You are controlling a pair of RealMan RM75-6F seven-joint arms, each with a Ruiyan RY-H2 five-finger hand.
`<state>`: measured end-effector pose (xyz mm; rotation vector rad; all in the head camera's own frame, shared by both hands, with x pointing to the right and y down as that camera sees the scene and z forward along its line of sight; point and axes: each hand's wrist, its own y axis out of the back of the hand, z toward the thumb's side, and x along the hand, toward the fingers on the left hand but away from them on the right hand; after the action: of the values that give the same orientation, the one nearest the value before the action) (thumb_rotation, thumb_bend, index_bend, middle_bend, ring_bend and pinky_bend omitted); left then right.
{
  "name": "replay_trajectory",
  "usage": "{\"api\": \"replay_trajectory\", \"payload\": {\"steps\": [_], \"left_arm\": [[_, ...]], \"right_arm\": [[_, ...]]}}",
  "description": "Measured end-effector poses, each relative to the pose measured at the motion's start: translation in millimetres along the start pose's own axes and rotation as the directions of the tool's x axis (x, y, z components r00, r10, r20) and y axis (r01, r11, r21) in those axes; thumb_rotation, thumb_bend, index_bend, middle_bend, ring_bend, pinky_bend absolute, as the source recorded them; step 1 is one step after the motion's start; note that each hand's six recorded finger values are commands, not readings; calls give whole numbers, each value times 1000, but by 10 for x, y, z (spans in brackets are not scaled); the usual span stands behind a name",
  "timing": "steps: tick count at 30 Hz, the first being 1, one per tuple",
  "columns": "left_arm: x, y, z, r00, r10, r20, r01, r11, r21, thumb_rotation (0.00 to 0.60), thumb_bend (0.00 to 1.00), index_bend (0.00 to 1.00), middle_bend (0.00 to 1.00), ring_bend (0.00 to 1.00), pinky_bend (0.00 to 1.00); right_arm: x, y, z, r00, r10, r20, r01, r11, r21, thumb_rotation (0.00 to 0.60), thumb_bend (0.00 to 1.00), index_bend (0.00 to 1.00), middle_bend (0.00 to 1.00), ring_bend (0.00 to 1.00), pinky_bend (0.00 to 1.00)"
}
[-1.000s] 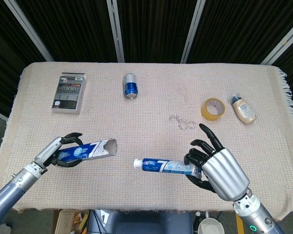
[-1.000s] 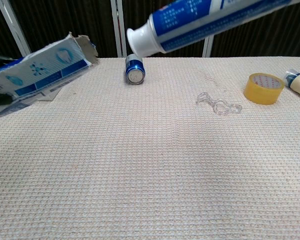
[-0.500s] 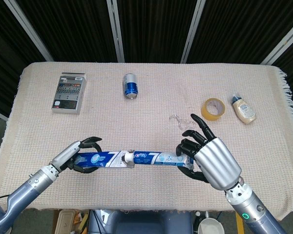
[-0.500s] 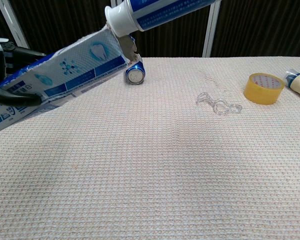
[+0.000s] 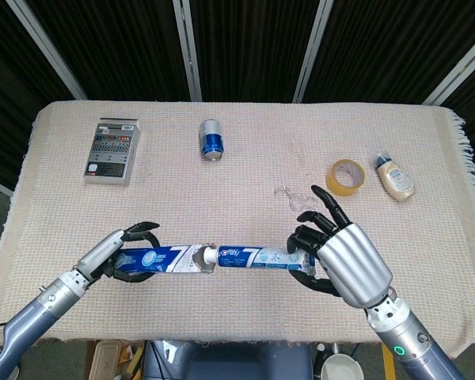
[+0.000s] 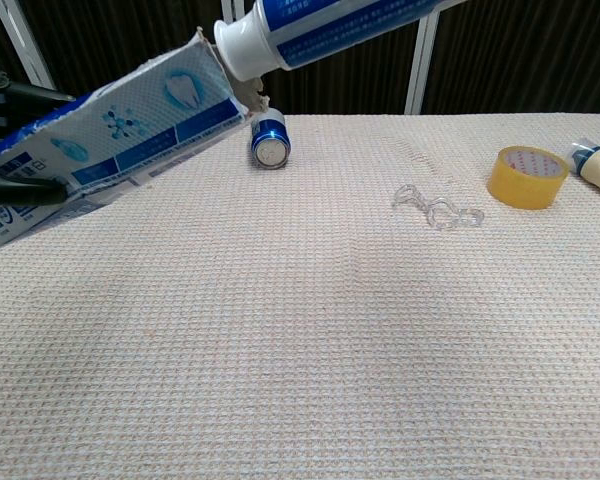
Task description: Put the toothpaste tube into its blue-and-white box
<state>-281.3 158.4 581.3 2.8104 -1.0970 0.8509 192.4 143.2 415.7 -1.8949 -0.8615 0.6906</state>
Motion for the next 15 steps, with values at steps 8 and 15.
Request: {"api": "replay_trajectory", "payload": {"steps": [8,15], "left_arm": [[96,-73,61,1000,-12,16,12,1000,8,600,304,518,417,123,122],[145,-109,152,999,-12,39,12,1000,8,600,303,520,418,123,122]], "right_arm": [[-41,-126,39,999,35,-6,-35,999,-1,600,389,633,670,333,0],[-49,-253,53,998,69,4,-69,998,-5,600,389,637,670,333,0]]}}
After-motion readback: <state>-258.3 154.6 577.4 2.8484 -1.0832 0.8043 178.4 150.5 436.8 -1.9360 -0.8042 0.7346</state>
